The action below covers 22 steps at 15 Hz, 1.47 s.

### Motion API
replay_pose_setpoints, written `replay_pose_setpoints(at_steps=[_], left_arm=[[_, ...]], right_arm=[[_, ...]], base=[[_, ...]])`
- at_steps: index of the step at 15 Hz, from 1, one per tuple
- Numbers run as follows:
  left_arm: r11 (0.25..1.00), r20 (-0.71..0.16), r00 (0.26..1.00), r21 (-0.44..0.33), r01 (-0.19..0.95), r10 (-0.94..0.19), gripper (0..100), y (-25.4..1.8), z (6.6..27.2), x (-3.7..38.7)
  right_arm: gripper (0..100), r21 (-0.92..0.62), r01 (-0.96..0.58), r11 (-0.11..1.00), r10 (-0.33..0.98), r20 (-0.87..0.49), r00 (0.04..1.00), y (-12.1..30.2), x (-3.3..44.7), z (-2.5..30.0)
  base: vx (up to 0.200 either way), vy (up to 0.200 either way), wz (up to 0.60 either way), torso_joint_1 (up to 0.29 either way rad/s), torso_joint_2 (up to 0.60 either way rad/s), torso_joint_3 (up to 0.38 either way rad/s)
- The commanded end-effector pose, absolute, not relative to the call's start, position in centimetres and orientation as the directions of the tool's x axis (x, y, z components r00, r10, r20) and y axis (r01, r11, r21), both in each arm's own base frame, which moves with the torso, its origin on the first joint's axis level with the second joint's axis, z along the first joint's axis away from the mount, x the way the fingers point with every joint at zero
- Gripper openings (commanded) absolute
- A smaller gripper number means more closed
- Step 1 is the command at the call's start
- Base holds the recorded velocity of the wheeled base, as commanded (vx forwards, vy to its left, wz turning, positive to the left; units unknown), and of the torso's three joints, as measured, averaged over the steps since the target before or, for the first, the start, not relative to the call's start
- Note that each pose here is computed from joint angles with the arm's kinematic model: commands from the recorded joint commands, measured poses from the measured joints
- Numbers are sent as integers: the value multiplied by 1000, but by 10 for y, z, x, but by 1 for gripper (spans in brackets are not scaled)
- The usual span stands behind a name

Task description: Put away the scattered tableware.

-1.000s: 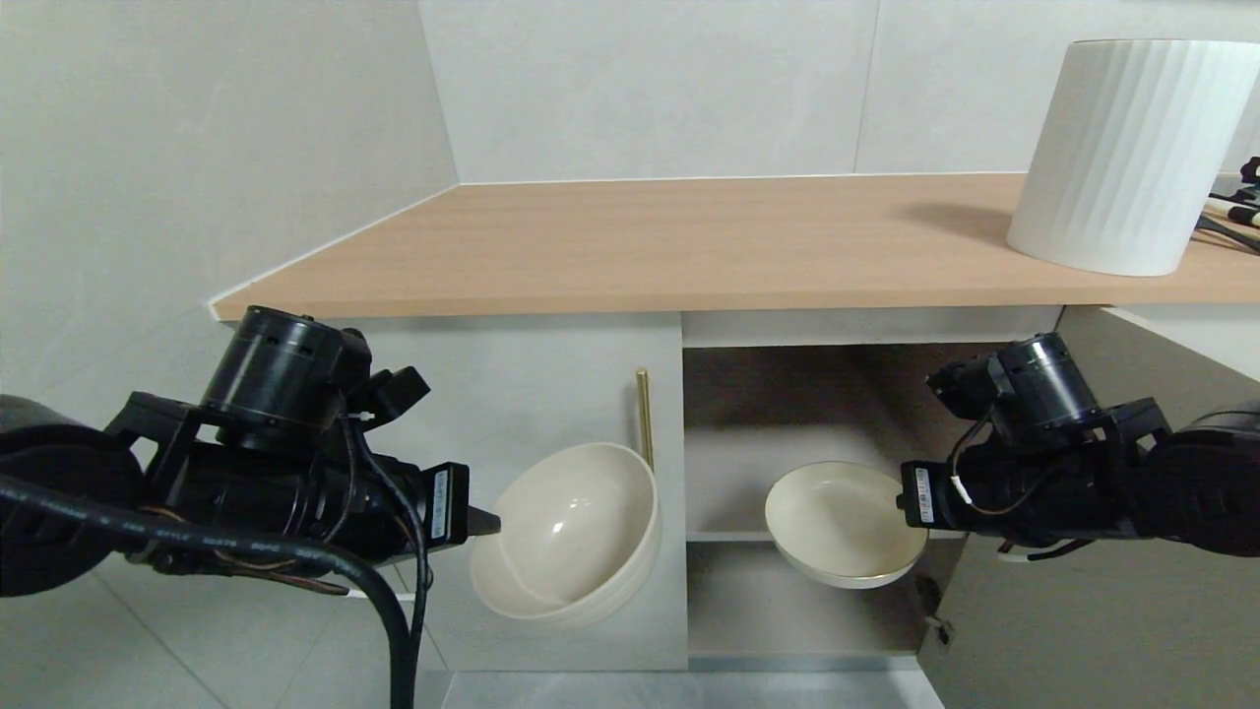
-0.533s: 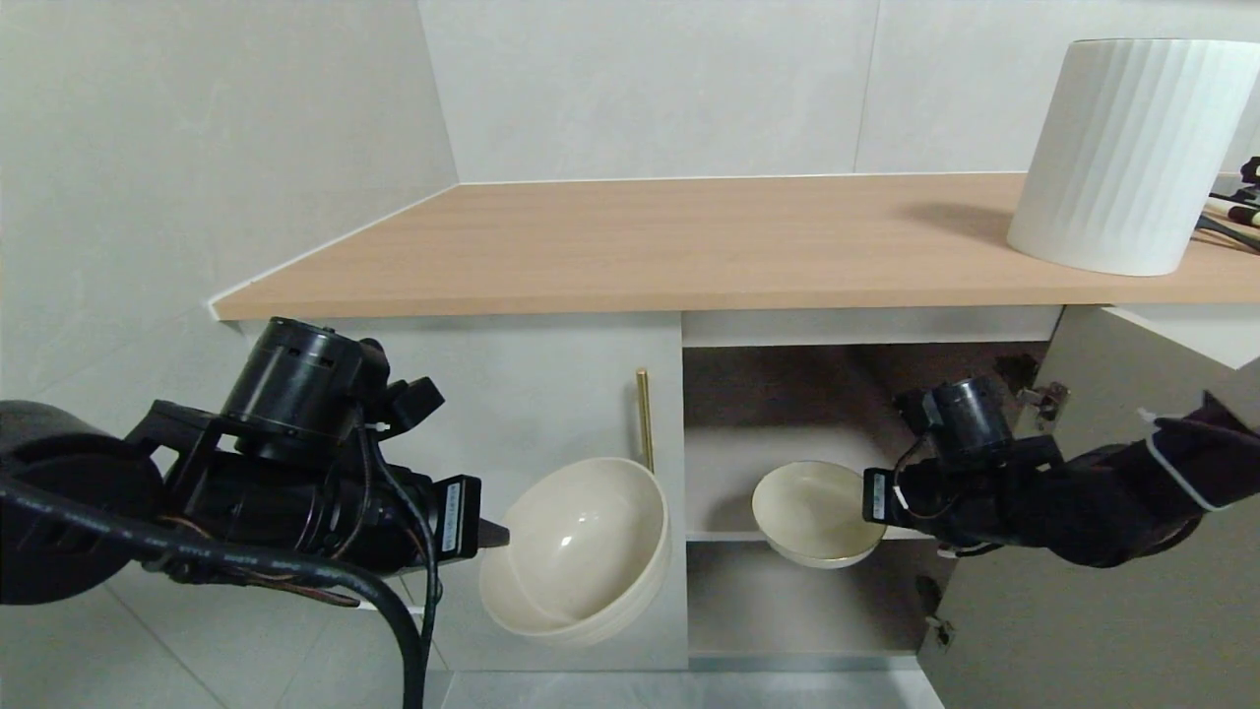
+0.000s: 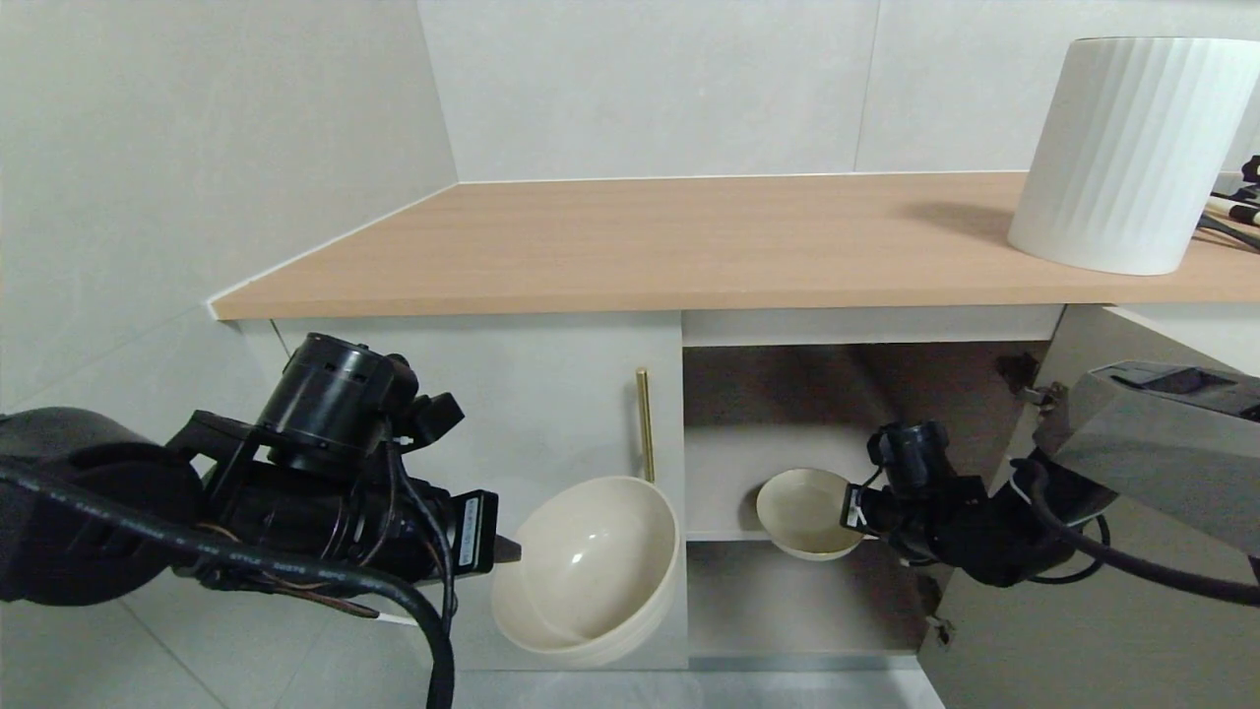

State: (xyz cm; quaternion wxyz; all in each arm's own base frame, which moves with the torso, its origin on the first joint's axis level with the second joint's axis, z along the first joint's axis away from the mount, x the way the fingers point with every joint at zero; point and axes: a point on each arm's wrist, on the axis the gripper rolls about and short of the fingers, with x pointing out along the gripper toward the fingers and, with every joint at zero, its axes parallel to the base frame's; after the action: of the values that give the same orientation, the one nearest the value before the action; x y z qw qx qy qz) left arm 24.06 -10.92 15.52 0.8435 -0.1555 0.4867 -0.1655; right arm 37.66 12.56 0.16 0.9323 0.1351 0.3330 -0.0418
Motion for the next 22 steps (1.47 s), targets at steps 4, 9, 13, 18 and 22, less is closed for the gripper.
replay_pose_setpoints(at_steps=[4, 9, 13, 18, 22], left_arm=[[904, -794, 435, -400, 150, -424, 0, -116, 143, 246], [909, -814, 405, -388, 154, -416, 0, -123, 132, 256], [915, -820, 406, -363, 176, -403, 0, -136, 129, 260], [919, -823, 408, -354, 175, -395, 0, -137, 128, 260], [919, -824, 406, -354, 174, -395, 0, -138, 128, 260]], right_arm=[[0, 215, 206, 955, -26, -628, 778, 122, 401, -20], [0, 231, 229, 946, -45, -604, 796, 114, 419, -22], [0, 245, 249, 937, -62, -586, 808, 112, 431, -26], [0, 247, 263, 933, -77, -576, 814, 111, 437, -28], [0, 248, 264, 932, -78, -573, 816, 111, 438, -29]], base=[[0, 0, 0, 0, 0, 0], [0, 0, 0, 0, 0, 0], [0, 0, 0, 0, 0, 0], [0, 0, 0, 0, 0, 0], [0, 0, 0, 0, 0, 0]])
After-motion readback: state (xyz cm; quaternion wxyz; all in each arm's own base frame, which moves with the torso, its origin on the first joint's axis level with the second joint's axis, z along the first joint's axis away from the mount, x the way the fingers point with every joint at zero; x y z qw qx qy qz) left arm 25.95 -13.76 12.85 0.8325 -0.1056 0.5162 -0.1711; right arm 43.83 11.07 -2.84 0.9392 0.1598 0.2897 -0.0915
